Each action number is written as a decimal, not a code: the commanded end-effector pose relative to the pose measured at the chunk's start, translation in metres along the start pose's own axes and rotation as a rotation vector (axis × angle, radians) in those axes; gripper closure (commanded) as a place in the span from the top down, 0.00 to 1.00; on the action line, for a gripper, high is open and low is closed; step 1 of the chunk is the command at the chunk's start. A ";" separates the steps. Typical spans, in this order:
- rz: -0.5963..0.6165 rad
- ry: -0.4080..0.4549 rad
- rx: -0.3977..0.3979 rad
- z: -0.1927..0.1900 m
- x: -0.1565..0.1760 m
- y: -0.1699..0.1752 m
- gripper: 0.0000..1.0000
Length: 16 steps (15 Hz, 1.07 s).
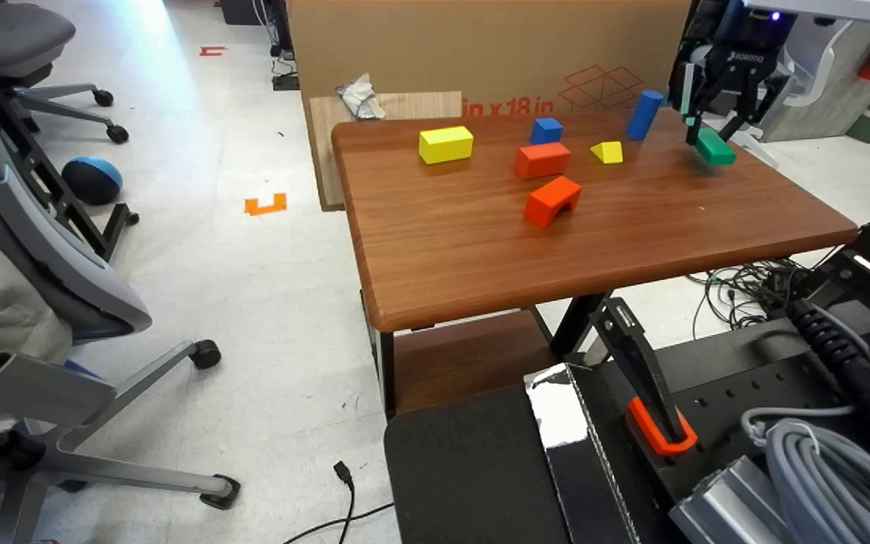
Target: Move the green rectangular block to the right
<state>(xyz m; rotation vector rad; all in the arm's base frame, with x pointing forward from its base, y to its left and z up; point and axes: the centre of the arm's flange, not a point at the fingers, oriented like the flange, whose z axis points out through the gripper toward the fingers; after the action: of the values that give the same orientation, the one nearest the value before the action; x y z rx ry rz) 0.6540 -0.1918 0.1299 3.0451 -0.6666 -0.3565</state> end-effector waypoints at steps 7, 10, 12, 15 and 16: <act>-0.117 -0.009 -0.123 0.013 0.016 0.021 0.72; -0.144 -0.005 -0.136 0.008 0.007 0.020 0.93; -0.157 0.005 -0.111 -0.007 -0.011 0.015 1.00; -0.205 0.063 -0.082 -0.043 -0.051 0.000 1.00; -0.232 0.075 -0.076 -0.054 -0.064 -0.006 1.00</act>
<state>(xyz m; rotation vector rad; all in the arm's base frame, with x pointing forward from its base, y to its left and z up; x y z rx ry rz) 0.6511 -0.1937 0.1442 3.0135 -0.3821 -0.3316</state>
